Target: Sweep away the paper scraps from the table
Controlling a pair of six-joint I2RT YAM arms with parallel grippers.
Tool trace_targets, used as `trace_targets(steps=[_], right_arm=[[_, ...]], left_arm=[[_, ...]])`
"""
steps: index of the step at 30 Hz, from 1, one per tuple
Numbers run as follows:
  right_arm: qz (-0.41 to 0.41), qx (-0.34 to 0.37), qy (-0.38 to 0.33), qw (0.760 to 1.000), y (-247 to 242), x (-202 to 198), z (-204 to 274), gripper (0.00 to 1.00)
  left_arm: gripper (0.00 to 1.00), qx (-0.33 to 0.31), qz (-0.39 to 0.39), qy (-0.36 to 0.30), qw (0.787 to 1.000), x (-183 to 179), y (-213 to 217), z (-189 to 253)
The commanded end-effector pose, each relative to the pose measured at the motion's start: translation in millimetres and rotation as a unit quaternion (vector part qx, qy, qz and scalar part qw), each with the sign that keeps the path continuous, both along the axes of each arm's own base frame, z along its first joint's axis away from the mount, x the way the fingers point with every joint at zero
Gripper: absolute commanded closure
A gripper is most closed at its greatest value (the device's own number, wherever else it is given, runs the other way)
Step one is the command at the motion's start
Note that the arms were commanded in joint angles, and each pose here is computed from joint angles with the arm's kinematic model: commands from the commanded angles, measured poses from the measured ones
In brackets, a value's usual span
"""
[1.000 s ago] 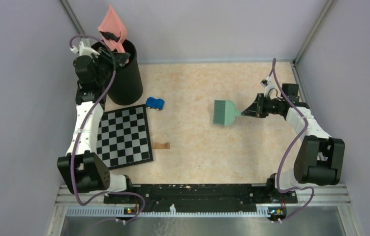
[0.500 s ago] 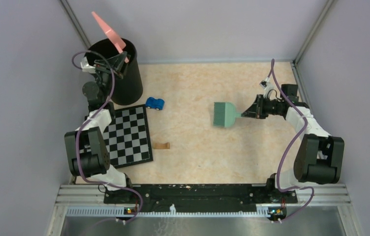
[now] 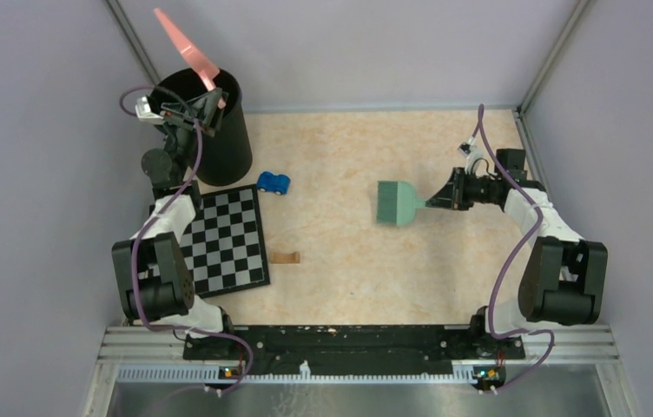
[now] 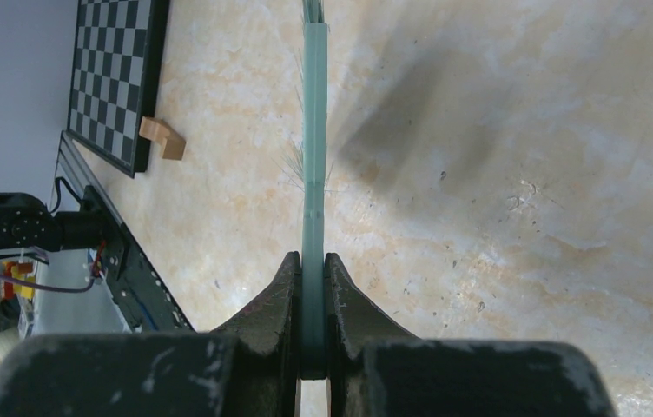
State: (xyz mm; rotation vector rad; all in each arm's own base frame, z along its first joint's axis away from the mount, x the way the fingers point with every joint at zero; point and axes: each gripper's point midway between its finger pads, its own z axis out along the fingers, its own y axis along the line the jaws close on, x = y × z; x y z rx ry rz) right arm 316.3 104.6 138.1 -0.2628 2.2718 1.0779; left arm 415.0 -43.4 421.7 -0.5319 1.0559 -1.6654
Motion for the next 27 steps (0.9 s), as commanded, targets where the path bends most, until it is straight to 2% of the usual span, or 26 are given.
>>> trace_targets(steps=[1,8,13,16,18,23,27], right_arm=[[0.015,0.003,-0.038,0.999,2,10,16,1.0],[0.018,0.002,-0.036,0.999,2,10,15,1.0],[0.019,0.003,-0.032,0.999,2,10,13,1.0],[0.02,0.003,-0.032,0.999,2,10,13,1.0],[0.021,0.002,-0.032,0.999,2,10,13,1.0],[0.023,-0.002,-0.035,0.999,1,10,14,1.0],[0.023,-0.003,-0.036,0.999,2,9,14,1.0]], left_arm=[[1.0,0.031,0.002,-0.052,0.998,-22,-7,23],[1.0,0.089,0.001,-0.034,0.995,-20,-25,8],[1.0,0.196,-0.003,-0.025,0.98,-19,-52,2],[1.0,0.286,-0.019,0.001,0.958,-13,-80,-9],[1.0,0.348,-0.022,-0.005,0.937,-14,-103,-19],[1.0,0.408,-0.069,0.006,0.91,-31,-148,-61],[1.0,0.483,-0.096,0.026,0.87,-43,-167,-104]])
